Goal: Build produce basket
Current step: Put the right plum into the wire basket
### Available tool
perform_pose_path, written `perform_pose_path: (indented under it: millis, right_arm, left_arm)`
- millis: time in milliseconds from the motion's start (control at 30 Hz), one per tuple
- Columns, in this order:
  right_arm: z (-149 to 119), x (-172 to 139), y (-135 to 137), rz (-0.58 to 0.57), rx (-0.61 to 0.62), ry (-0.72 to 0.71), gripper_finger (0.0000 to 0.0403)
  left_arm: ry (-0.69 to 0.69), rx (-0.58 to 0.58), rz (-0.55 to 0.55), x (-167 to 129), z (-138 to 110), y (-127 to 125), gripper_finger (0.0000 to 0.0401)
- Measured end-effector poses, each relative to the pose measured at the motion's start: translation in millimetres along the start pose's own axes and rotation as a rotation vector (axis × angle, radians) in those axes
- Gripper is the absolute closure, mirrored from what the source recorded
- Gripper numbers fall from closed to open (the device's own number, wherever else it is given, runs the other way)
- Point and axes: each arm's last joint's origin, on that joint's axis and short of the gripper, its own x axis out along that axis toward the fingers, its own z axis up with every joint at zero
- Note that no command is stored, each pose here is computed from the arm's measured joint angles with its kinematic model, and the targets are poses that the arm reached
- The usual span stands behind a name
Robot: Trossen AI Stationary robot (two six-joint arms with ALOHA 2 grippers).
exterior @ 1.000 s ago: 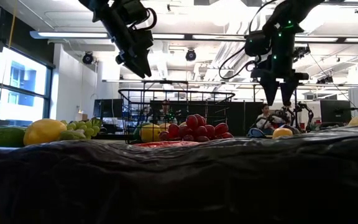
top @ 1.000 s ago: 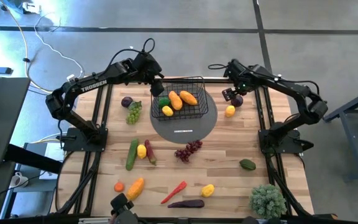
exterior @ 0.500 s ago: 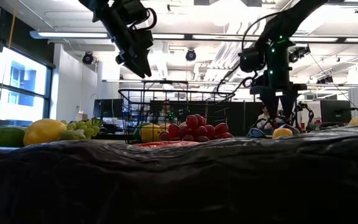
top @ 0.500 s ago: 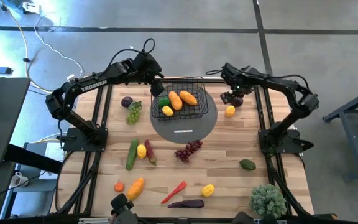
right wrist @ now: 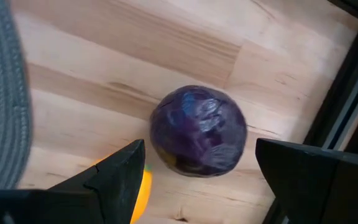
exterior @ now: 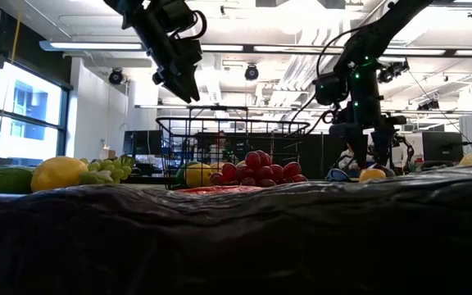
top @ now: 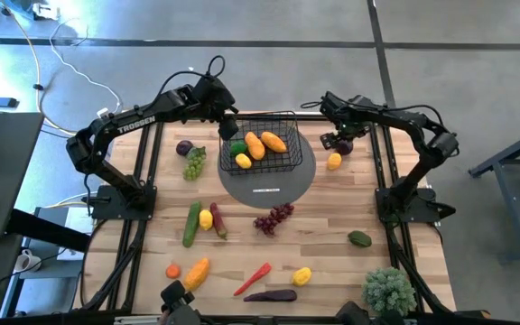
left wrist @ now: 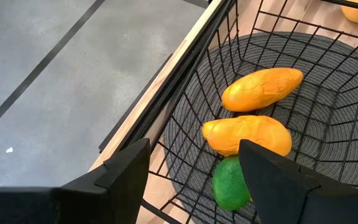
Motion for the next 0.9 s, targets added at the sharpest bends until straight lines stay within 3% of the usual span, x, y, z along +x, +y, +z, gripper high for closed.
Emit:
perform_pose_path:
  millis: [467, 900]
  right_arm:
    - [3.3, 2.5, -3.3, 0.026, 0.024, 0.004, 0.0114]
    - [7.6, 29.0, 3.4, -0.03, -0.003, 0.096, 0.0114]
  left_arm:
    - [0.0, 0.002, 0.0, 0.0, 0.0, 0.0, 0.0164]
    - [-0.001, 0.002, 0.0, 0.0, 0.0, 0.0, 0.0164]
